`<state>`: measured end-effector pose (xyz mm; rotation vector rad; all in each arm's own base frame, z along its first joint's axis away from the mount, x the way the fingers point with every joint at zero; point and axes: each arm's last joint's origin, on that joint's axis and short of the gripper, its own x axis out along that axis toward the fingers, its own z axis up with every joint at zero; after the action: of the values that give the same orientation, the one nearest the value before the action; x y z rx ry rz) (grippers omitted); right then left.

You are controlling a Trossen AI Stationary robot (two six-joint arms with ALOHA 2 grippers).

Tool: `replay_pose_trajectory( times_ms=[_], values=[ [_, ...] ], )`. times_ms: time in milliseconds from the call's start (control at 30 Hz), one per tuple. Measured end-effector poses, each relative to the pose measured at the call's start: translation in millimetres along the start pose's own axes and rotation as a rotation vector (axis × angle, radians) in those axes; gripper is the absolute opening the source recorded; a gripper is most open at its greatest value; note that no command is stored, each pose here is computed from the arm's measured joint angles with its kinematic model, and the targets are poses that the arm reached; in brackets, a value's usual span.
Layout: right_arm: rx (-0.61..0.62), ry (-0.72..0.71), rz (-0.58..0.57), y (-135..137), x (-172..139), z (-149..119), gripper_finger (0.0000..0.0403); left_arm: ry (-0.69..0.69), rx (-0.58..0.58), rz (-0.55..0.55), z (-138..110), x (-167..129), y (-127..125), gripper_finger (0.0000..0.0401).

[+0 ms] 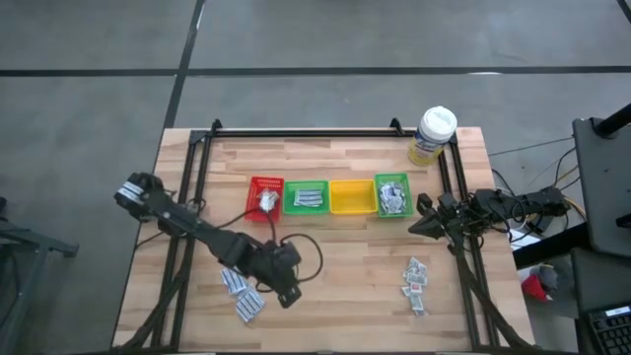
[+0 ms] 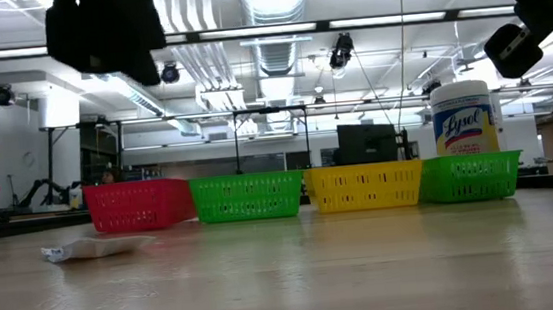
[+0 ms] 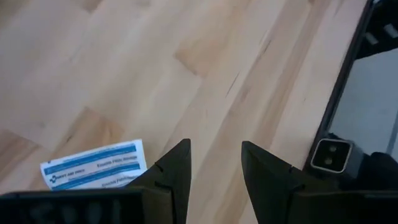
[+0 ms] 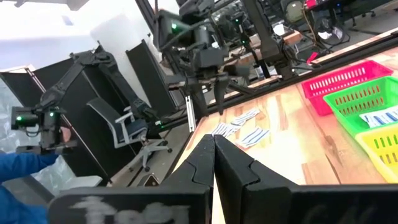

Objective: Pick & Place First Aid Supplies
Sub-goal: Put the blue bandage into the left green bin

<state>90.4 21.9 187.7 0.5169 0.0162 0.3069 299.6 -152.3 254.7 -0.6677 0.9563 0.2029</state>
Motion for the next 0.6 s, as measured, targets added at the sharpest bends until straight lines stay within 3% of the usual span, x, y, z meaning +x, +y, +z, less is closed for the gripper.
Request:
replay_pose_trajectory(
  times_ms=[600],
  values=[
    [0.000, -0.002, -0.003, 0, 0, 0, 0.0008, 0.098, -0.069, 0.135, -20, 55, 6, 0.0133]
  ],
)
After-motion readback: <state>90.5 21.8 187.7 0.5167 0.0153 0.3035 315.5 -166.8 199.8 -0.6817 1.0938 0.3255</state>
